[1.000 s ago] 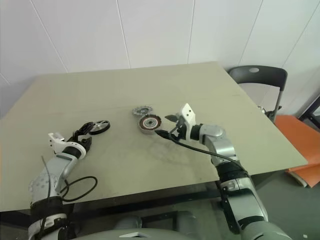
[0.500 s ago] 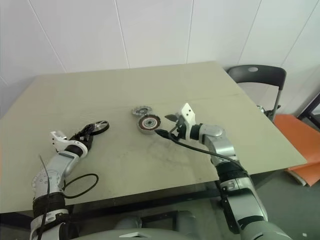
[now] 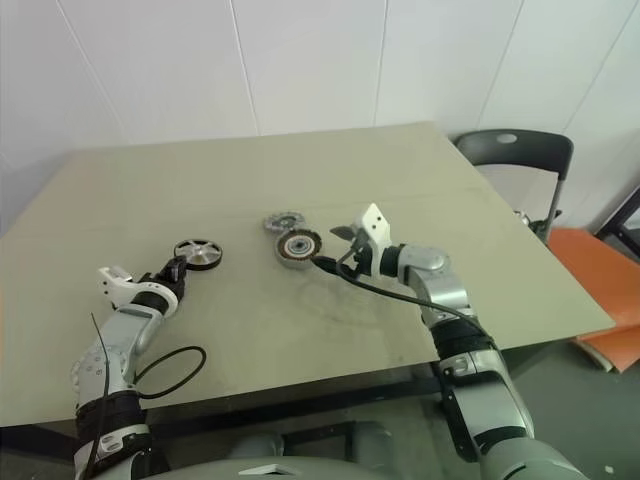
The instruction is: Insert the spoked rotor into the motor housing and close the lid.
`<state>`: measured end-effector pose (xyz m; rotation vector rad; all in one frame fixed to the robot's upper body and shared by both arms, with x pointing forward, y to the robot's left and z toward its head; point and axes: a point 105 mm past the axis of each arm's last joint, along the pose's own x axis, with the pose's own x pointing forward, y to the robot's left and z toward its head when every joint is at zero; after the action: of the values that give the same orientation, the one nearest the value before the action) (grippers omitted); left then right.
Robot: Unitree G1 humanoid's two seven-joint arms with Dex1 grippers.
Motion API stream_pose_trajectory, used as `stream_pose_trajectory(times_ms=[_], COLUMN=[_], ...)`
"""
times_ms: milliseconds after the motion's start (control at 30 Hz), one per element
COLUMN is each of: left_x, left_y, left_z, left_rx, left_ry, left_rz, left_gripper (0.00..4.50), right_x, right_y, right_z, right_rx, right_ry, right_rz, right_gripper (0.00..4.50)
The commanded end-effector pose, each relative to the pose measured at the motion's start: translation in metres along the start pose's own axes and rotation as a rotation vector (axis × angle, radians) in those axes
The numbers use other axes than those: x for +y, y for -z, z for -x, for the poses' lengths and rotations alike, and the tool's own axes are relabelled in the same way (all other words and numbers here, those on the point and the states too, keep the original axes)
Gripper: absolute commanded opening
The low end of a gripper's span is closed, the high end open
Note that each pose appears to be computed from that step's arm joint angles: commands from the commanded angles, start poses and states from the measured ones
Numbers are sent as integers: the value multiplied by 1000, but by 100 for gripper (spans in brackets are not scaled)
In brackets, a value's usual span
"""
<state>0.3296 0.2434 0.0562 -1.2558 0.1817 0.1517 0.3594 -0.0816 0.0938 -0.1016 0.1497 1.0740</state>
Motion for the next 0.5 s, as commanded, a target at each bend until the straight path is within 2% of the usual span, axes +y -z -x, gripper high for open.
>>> stream_pose_trajectory(times_ms=[33,267,400,500], left_x=[-57,-99,-95,-90], left_y=[11,46,84,98], left_z=[-19,-44,-54,-58], left_rx=[96,322,514,594], left_ry=[233,412,385,368], left_rz=[-19,-37,-83,-83], left_gripper=[40,40,40,40], right_x=[-4,-6,-7,-8], right_y=[-18,-21,-22,-23], right_z=[-1,8,19,28], right_rx=[-48,-57,-55,-47], right_ry=[2,4,-2,-7], right_rz=[37,49,56,52], right_gripper=[450,450,450,450])
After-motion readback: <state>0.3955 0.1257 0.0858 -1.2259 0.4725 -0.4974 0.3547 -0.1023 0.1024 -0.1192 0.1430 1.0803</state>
